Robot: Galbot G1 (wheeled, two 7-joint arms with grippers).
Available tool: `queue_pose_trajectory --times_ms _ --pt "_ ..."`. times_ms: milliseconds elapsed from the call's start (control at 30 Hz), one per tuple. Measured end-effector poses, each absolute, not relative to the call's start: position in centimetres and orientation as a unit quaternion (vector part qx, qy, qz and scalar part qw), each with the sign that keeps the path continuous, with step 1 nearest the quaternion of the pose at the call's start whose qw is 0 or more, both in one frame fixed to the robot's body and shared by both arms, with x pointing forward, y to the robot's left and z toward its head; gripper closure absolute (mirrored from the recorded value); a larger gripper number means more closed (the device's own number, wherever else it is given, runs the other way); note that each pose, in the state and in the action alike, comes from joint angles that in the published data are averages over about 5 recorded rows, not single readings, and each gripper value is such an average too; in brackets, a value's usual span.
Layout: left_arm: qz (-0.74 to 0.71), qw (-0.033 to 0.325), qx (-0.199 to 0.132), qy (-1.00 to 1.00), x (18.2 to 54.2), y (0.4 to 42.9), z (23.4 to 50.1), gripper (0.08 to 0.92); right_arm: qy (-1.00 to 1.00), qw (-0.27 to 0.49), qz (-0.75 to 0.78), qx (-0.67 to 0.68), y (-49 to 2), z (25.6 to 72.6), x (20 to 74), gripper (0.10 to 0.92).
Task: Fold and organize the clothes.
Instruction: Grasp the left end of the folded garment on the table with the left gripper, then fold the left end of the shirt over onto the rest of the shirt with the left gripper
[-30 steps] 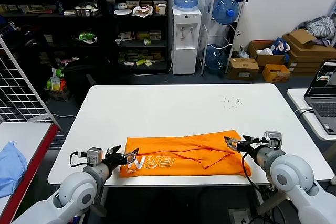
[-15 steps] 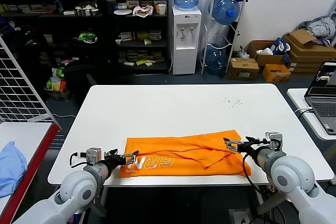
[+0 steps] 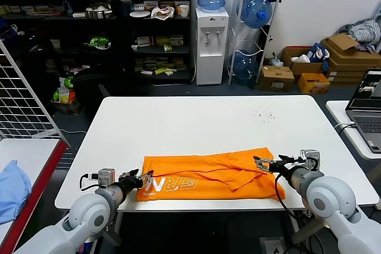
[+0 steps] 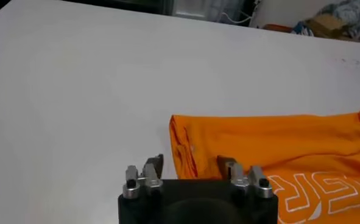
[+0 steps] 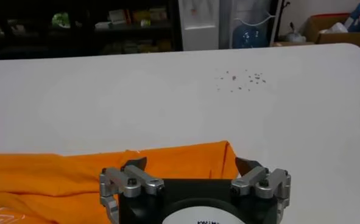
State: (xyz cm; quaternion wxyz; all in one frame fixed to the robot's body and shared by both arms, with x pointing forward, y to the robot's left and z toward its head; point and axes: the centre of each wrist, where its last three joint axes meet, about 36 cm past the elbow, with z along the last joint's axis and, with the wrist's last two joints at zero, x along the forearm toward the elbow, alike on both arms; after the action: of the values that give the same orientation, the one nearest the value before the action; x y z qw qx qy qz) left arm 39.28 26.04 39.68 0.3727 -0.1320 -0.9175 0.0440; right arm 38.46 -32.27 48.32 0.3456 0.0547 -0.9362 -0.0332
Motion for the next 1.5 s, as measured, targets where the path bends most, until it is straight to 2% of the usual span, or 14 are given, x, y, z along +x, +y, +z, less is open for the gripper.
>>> queue_pose_trajectory --times_ms 433,567,1067,1267,1500 --pt "0.043 0.386 -0.144 -0.91 38.5 25.6 39.9 0.803 -0.937 0.343 -0.035 0.055 -32.1 48.4 38.5 0.101" --pt "0.045 0.384 -0.143 -0.911 38.6 25.5 39.9 0.89 -0.937 0.343 -0.036 0.054 -32.1 48.4 38.4 0.101" --pt "0.045 0.372 -0.132 -0.918 39.4 27.2 41.6 0.902 -0.938 0.34 -0.034 0.053 -32.0 48.4 38.7 0.101" --pt "0.034 0.366 -0.12 -0.922 39.7 29.6 43.2 0.902 -0.939 0.338 -0.035 0.057 -31.6 48.2 39.1 0.101" --pt "-0.001 0.364 -0.091 -0.927 40.2 33.7 44.9 0.902 -0.939 0.335 -0.039 0.065 -31.1 48.0 39.5 0.101"
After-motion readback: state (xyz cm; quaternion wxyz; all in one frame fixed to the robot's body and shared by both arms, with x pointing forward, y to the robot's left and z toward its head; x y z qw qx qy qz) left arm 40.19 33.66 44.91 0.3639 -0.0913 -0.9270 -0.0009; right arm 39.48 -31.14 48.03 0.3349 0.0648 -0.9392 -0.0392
